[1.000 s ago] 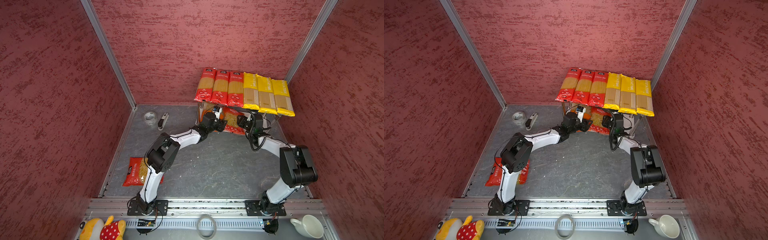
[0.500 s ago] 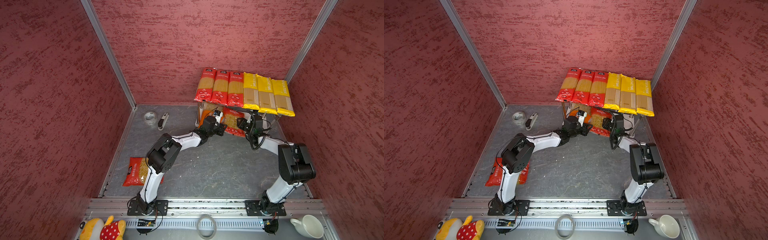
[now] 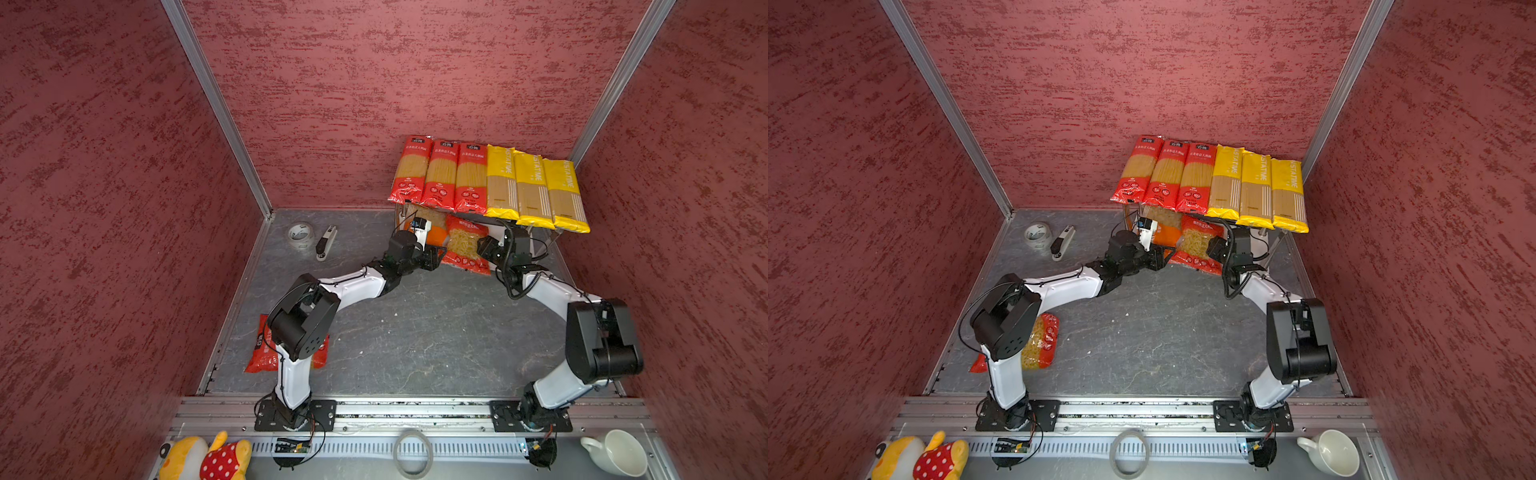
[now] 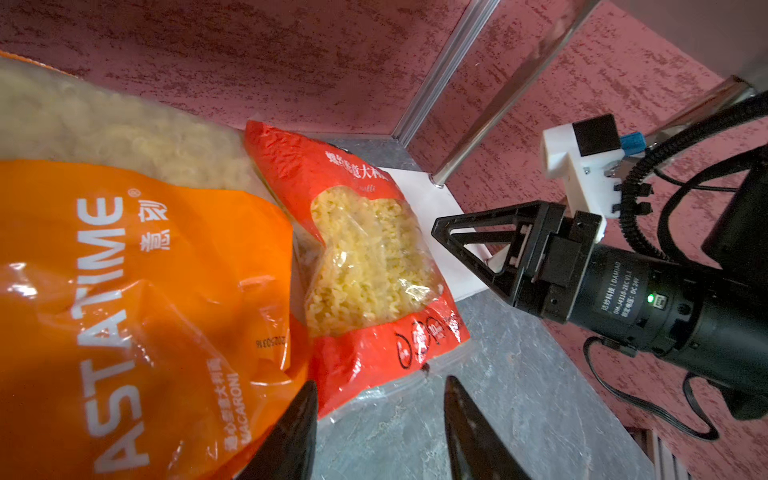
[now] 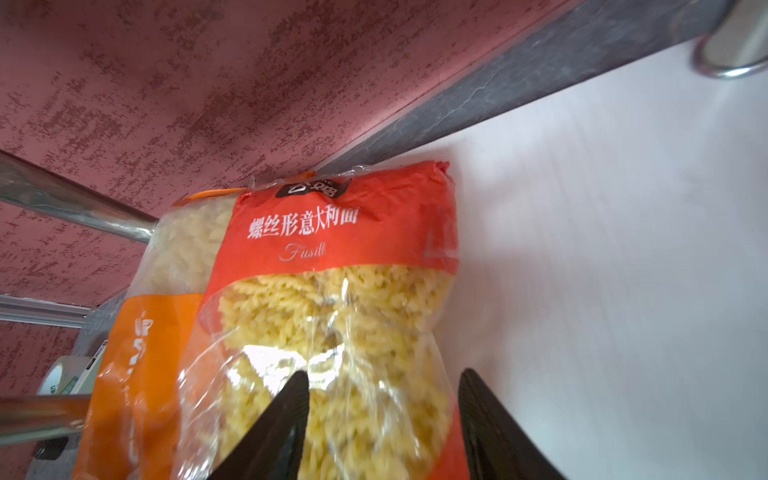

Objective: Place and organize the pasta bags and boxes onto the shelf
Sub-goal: 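Open both grippers to release the bag beside the orange bag, then draw both grippers back from the shelf toward the remaining red bag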

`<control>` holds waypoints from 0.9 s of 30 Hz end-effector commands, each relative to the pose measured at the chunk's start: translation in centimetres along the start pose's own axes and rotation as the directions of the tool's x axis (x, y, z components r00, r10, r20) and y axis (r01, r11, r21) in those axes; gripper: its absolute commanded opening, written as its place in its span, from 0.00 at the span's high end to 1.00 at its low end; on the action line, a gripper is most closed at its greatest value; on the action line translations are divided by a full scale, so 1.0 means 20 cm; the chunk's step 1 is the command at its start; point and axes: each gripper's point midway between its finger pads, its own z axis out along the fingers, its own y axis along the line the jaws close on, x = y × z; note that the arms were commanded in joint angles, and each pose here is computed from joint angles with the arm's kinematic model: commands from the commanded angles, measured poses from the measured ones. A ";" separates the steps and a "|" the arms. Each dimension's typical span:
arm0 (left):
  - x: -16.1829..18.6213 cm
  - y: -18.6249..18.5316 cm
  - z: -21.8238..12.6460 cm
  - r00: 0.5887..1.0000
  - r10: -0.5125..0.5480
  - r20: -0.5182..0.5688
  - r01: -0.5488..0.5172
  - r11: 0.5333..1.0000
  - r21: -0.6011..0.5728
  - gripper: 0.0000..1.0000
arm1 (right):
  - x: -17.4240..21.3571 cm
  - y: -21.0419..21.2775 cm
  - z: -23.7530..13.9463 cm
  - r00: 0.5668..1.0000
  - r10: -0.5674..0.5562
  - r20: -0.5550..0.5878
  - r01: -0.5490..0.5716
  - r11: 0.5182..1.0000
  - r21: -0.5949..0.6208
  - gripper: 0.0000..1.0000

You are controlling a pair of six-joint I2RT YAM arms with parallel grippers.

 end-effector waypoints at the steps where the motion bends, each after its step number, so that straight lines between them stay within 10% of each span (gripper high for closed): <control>1: 0.03 -0.06 -0.06 1.000 -0.003 -0.004 0.003 1.000 0.014 0.50 | 0.00 -0.06 -0.11 1.000 0.018 0.019 -0.019 0.998 0.061 0.41; 16: 0.36 0.34 -0.81 0.996 -0.062 -0.070 0.025 0.897 -0.440 0.38 | 0.77 0.61 -0.37 0.954 -0.150 -0.260 0.084 0.965 -0.249 0.42; 27: 0.41 0.63 -1.36 0.988 -0.151 0.043 0.145 0.765 -0.627 0.36 | 1.70 1.37 -0.42 0.718 -0.433 -0.544 0.030 0.801 -0.598 0.44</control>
